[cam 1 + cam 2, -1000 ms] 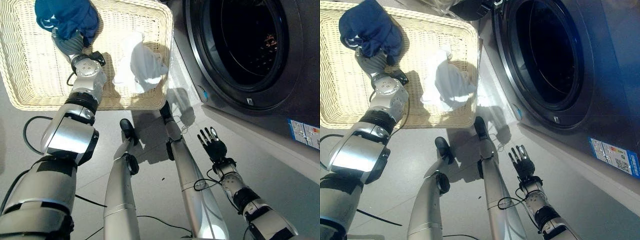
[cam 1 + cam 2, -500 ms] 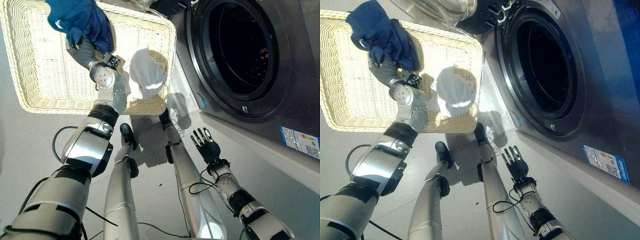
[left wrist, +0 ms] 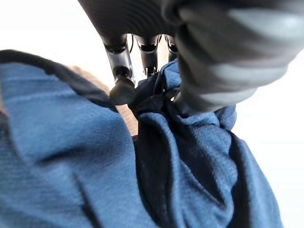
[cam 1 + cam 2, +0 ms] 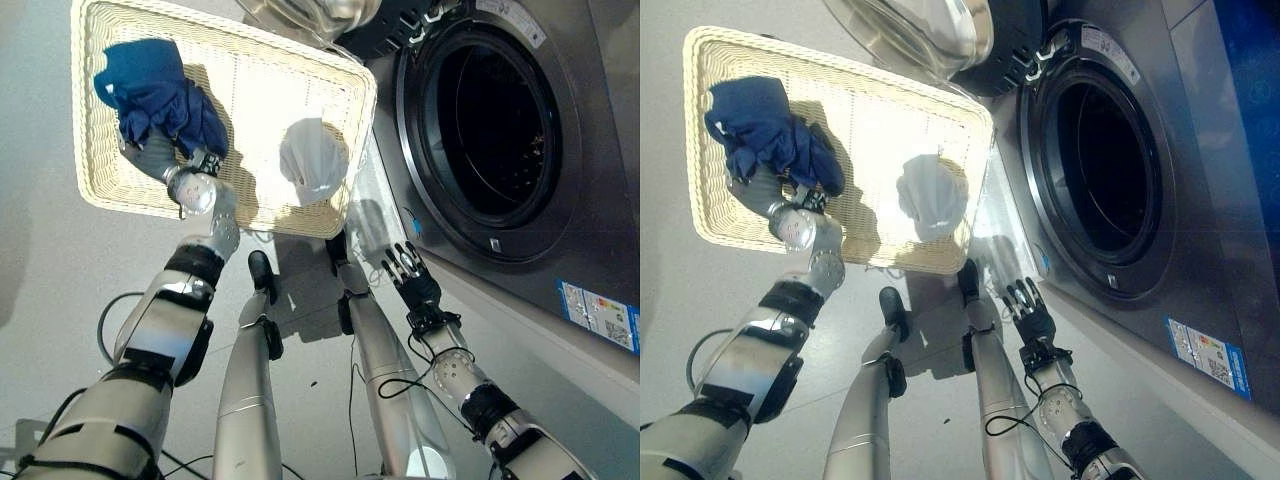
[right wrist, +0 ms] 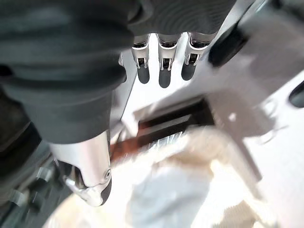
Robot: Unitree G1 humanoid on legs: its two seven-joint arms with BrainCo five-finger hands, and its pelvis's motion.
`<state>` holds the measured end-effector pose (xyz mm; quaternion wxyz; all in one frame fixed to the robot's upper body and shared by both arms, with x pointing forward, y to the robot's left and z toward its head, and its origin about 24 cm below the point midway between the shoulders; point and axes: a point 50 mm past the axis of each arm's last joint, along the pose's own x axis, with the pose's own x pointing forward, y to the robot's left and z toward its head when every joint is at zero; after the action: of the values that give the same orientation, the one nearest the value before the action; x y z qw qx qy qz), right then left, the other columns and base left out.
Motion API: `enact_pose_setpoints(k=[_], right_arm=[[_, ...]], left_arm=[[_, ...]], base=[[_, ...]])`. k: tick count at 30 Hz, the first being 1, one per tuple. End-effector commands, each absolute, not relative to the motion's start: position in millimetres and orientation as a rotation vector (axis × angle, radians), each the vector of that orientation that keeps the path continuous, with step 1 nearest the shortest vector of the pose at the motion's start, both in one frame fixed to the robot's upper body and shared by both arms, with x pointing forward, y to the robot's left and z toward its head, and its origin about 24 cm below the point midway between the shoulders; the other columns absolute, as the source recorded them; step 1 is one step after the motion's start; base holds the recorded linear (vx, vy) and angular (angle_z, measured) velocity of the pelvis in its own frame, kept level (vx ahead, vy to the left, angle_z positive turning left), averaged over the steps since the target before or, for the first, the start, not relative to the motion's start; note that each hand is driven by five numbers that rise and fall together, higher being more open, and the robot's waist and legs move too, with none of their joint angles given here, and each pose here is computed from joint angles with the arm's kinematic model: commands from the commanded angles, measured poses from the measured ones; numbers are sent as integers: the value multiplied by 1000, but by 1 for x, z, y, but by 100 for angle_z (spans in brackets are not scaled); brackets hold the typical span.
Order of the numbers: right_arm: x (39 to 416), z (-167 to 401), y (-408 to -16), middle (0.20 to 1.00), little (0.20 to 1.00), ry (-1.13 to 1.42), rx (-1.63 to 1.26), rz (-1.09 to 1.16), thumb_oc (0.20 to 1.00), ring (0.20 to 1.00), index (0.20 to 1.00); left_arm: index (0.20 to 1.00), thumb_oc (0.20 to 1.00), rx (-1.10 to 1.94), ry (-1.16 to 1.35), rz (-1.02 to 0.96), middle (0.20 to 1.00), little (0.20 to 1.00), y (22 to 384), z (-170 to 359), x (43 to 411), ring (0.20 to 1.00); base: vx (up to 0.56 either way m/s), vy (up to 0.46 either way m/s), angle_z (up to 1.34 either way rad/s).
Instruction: Put the clothes into the washing machine.
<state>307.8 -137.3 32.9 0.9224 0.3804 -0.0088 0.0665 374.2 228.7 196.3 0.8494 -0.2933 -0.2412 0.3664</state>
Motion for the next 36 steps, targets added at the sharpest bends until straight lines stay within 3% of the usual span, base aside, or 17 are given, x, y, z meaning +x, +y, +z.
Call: enact_pose_setpoints(k=[1,5,8,10,11,15,25,29,36], right_arm=[[296,54,-137,1000,1000,-161,667,162,1000,1000,1000],[296,80,-130,1000,1000,-266,524,185,1000,1000,1000],[300,113,-122,1000,1000,-406,279,242,1000,1000,1000],[300,115,-121,1000,1000,-413,250,252,1000,1000,1000],[308,137,-121,1000,1000,-498,45,281,1000,1000,1000],[322,164,-119,1000,1000,-564,-232,305,1000,1000,1000],[340,200,-104,1000,1000,-575,-418,389,1000,1000,1000],[341,201,-99,1000,1000,-557,-473,415,1000,1000,1000],[343,177,-84,1000,1000,-320,-581,670,1000,1000,1000]], left_arm=[[200,200,-472,-722,671,200,200,244,221,359,200],[200,200,-335,-746,575,200,200,233,207,349,200],[200,200,-157,-774,324,200,200,209,192,337,200],[200,200,-153,-774,300,200,200,208,193,336,200],[200,200,-174,-767,118,200,200,199,192,331,200],[200,200,-267,-738,-172,200,200,183,191,326,200],[200,200,-344,-634,-770,200,200,127,206,313,200],[200,200,-364,-600,-871,200,200,116,209,309,200],[200,200,-333,-543,-966,200,200,99,210,305,200]], base=[[-55,-12,6],[-48,2,13],[-67,31,15],[-57,32,10],[-75,43,16],[-53,39,13],[-37,34,6],[-22,36,0],[-4,5,0]])
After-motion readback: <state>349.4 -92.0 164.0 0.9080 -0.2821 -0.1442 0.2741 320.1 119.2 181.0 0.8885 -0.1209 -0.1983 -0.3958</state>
